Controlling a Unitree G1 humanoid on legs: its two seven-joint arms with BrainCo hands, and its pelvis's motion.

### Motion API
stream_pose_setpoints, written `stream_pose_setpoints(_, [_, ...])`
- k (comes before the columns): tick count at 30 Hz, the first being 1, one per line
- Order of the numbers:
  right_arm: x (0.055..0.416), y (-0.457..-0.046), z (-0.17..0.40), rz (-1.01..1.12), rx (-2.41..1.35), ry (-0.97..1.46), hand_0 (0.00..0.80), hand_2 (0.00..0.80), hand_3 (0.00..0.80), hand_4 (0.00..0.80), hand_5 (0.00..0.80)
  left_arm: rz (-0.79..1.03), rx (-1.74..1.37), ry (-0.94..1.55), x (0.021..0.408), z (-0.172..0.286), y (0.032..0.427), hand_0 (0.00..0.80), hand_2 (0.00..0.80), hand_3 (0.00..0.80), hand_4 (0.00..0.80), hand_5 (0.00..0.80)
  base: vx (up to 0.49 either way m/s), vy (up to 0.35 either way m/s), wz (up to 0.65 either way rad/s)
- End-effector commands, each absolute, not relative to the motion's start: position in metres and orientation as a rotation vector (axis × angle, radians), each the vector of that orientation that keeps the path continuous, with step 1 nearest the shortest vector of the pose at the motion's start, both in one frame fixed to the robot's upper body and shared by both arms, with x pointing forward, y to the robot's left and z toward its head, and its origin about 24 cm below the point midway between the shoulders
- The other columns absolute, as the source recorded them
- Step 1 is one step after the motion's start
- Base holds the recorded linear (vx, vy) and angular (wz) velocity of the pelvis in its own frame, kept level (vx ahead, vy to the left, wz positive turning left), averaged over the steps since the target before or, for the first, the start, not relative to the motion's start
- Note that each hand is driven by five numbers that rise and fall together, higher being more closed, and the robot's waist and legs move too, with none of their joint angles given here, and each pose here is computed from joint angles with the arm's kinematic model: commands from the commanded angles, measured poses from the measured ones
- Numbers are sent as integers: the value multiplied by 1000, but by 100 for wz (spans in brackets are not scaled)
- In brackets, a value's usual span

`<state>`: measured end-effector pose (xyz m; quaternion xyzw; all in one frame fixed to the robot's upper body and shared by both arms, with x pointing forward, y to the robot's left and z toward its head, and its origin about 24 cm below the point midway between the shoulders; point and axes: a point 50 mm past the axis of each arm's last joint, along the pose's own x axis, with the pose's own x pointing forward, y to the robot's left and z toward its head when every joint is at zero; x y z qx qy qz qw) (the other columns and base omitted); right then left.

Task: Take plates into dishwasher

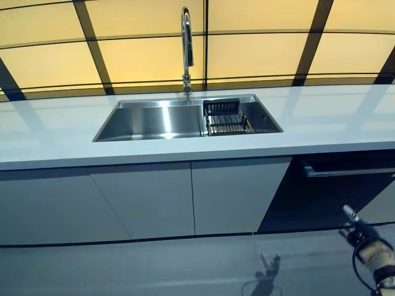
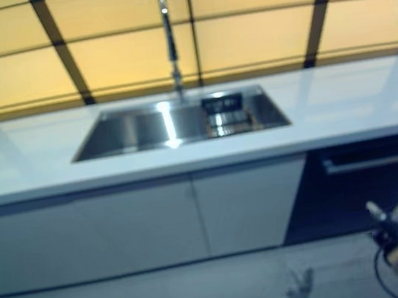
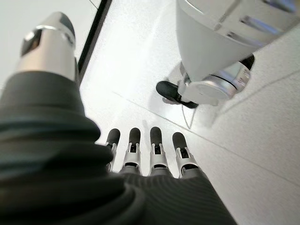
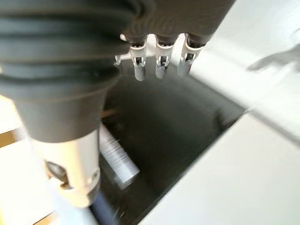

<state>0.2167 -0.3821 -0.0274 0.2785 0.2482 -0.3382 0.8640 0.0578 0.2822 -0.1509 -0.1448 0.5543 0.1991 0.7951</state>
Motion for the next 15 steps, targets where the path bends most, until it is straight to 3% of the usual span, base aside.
stream_pose_setpoints(1, [221, -378, -29, -667, 559, 496, 0, 0, 0, 0, 0, 417, -293, 1150, 82, -147, 285, 0, 0, 0, 0, 0, 34, 79, 0])
stream_pose_setpoints(8, [179, -324, -94, -560, 588, 724, 0, 0, 0, 0, 0, 380, -249, 1169, 93, -151, 271, 0, 0, 0, 0, 0, 44, 52, -2])
stream_pose_setpoints(15, [155, -272, -127, -468, 658, 804, 0, 0, 0, 0, 0, 321, -170, 1267, 86, -157, 261, 0, 0, 0, 0, 0, 21, 8, 7])
